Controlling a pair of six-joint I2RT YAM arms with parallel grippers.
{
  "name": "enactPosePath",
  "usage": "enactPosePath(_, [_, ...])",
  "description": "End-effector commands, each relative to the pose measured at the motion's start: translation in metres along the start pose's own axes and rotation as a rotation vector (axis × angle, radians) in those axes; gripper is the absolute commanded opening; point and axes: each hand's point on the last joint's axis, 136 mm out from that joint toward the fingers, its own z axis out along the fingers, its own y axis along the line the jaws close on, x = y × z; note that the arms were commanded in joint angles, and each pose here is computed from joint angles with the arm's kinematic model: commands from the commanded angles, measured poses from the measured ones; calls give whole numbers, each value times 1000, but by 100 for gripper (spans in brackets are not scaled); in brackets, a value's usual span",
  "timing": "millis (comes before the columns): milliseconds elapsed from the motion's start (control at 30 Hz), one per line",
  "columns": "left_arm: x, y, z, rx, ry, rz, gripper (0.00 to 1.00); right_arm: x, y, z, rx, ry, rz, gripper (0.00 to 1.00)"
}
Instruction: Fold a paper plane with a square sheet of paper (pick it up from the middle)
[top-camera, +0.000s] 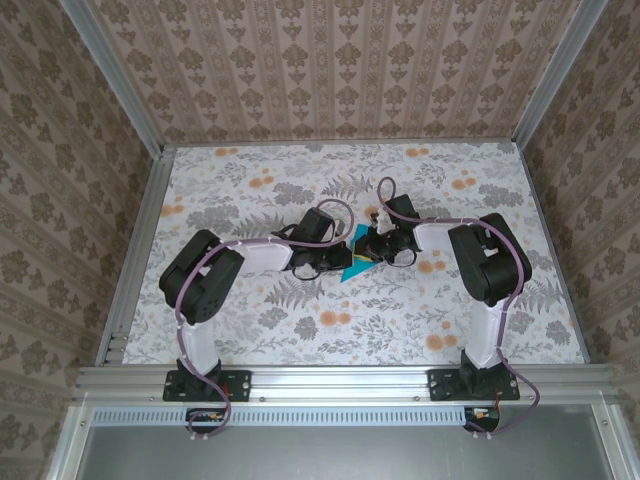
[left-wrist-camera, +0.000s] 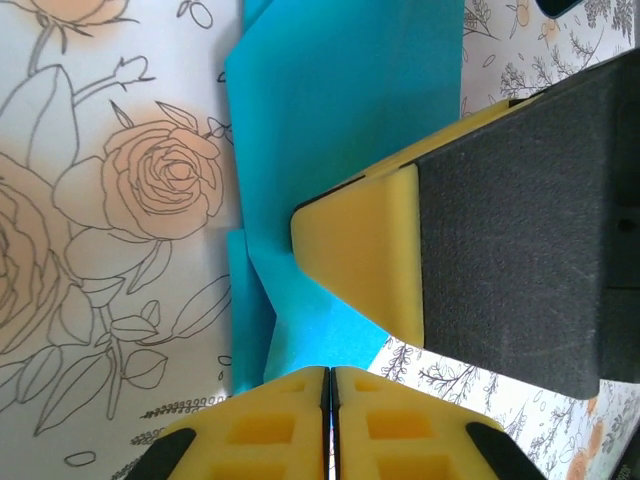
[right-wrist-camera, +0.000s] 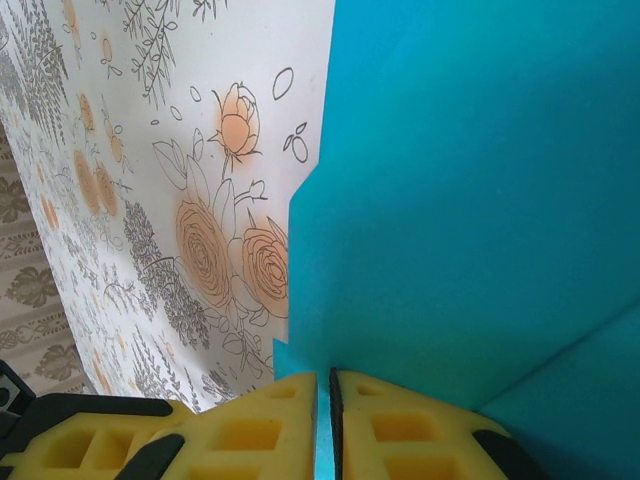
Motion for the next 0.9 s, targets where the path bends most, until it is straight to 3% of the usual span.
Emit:
enactPosePath(0, [4, 0, 10, 15, 32, -11, 10, 6, -3, -5, 16, 6, 24, 14])
enactPosePath(367, [24, 29, 16, -102, 96, -56, 1, 11, 21, -21, -58, -8, -13, 13])
enactPosePath(867, [32, 35, 16, -127, 124, -76, 0, 15, -7, 2, 34, 45, 19, 13])
